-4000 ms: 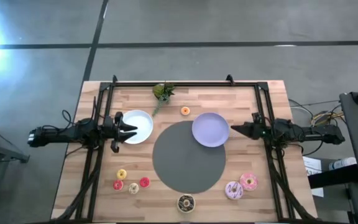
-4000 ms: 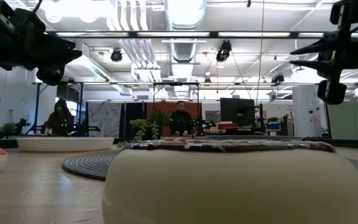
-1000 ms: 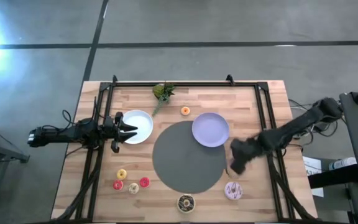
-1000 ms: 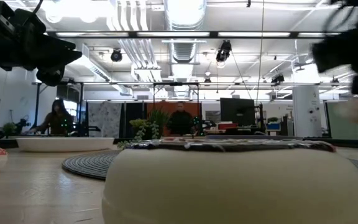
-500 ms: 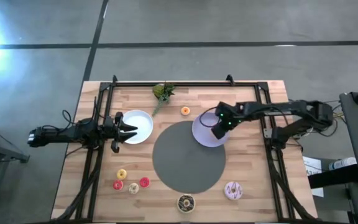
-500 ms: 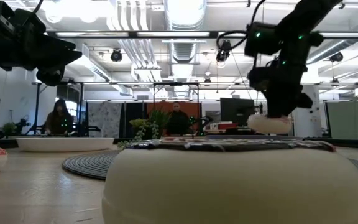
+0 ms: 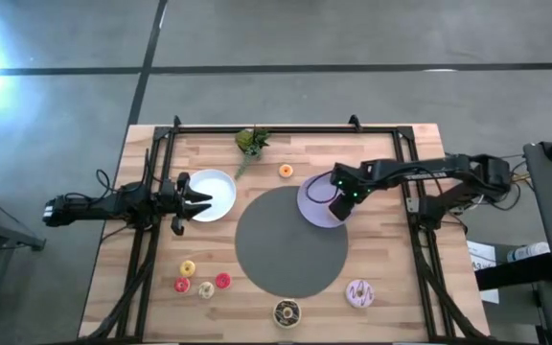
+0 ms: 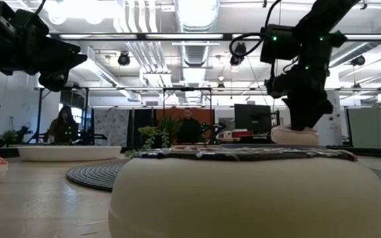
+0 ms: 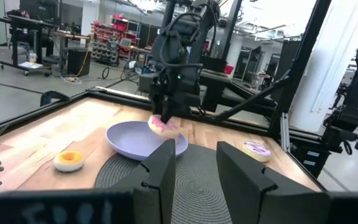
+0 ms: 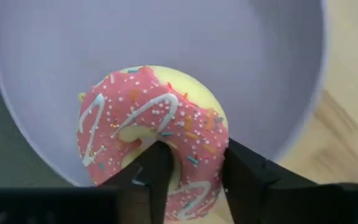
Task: Pick & Place donuts
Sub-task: Put the large pink donut on the purple plate
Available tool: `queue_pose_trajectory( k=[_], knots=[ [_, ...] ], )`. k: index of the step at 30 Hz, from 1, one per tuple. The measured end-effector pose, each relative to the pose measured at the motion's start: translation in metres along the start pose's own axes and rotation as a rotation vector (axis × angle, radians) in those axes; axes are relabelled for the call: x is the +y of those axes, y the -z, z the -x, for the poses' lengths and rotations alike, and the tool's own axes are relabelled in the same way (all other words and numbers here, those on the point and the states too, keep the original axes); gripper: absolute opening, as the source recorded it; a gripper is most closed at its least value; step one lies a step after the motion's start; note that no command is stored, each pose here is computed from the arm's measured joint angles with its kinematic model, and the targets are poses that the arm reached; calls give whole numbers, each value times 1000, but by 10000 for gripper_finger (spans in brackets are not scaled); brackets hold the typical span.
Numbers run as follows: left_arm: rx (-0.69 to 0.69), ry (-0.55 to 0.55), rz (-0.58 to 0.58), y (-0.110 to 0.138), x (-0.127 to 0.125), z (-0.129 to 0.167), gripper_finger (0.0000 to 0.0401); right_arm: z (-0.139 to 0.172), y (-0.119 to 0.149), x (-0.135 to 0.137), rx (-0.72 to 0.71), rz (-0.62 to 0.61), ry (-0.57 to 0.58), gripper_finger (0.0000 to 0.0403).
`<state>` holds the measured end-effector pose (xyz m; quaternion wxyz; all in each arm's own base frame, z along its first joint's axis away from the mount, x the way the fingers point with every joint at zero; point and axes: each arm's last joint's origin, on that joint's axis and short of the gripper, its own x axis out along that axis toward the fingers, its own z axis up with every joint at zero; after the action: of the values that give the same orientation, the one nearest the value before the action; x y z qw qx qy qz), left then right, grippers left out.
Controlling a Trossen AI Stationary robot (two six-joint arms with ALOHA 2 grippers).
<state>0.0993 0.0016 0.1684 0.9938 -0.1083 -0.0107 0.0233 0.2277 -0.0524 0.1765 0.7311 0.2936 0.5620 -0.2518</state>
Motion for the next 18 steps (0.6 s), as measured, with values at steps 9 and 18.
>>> queue_pose_trajectory(
  k=[9,18],
  knots=[
    [-1,0,0,0,0,0,92,2,-1,7,-121,16,84,183],
    [-11,-2,-125,-1,0,0,92,-6,3,13,-19,76,53,187]
  ],
)
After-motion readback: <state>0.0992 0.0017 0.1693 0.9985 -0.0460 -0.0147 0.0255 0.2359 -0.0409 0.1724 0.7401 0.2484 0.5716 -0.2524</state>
